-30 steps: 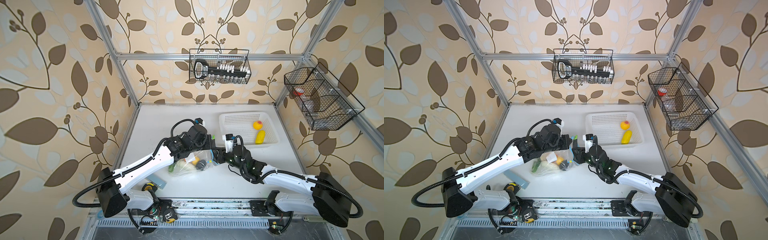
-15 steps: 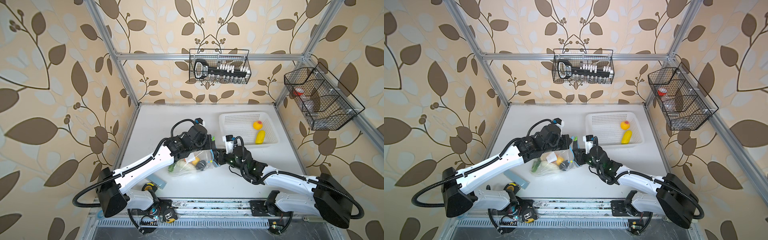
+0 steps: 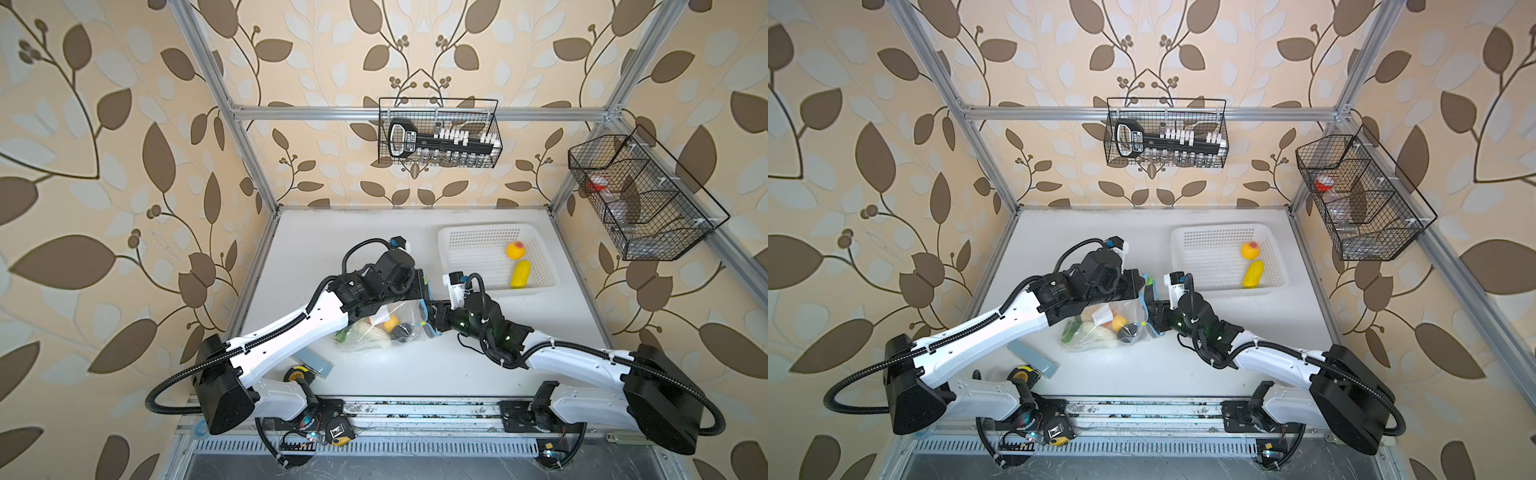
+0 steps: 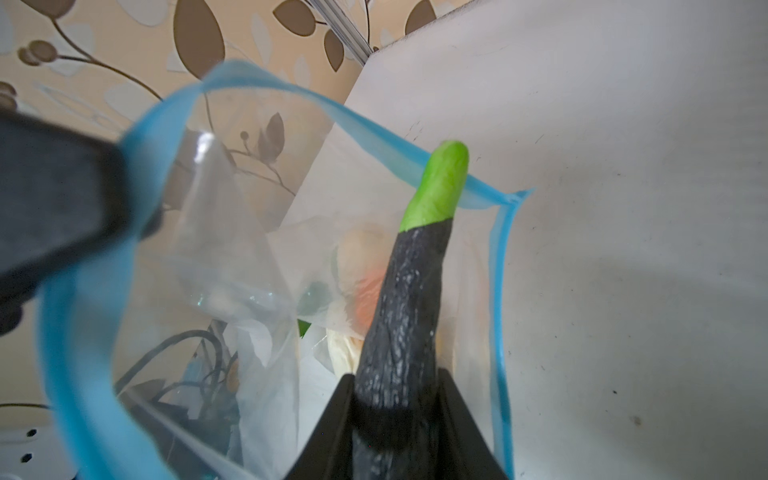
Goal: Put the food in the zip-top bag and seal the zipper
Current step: 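Lower the eggplant into the bag and open the right gripper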
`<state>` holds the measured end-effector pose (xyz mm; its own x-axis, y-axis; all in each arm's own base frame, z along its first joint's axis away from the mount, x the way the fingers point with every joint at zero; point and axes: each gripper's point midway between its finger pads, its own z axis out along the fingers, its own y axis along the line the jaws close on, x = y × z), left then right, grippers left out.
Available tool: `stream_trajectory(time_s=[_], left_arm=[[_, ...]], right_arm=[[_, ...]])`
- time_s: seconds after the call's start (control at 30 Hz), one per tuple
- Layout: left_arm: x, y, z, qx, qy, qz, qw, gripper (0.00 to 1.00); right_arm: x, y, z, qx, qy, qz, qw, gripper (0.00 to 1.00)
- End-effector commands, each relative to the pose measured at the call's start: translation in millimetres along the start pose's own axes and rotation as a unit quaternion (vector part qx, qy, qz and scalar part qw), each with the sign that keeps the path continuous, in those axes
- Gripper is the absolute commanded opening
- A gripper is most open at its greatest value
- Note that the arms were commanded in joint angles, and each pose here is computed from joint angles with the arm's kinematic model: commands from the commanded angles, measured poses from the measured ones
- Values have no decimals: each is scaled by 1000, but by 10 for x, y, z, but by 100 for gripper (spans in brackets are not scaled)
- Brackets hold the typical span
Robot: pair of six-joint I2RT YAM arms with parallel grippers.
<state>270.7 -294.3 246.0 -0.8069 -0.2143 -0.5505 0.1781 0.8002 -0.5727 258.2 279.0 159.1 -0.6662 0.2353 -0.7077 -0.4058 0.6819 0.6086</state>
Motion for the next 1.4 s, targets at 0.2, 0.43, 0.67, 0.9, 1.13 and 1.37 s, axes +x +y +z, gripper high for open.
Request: stream_trajectory(time_s=[0.2,0.43,0.67,0.9,1.13,1.37], left_arm=[[-168,-216,-38,34,-24,-6,999,0],[-174,-275,20,43,-20,-9,999,0],[-205,-308,-14,49,-25,-11,998,0],[-225,-306,-55,51,-31,-10,998,0],[-228,-275,-77,47,-37,-8,998,0],[-219,-247,-87,44,-38,-7,998,0]], right_arm=[[-281,44,-64,19,-50,51,997,28],[-318,16,-39,52,-64,82,993,31],[-193,48,74,54,-43,60,996,34],[-65,18,126,56,-24,57,997,41],[-139,17,71,65,-34,47,996,47],[-246,76,1,68,-40,28,996,58]])
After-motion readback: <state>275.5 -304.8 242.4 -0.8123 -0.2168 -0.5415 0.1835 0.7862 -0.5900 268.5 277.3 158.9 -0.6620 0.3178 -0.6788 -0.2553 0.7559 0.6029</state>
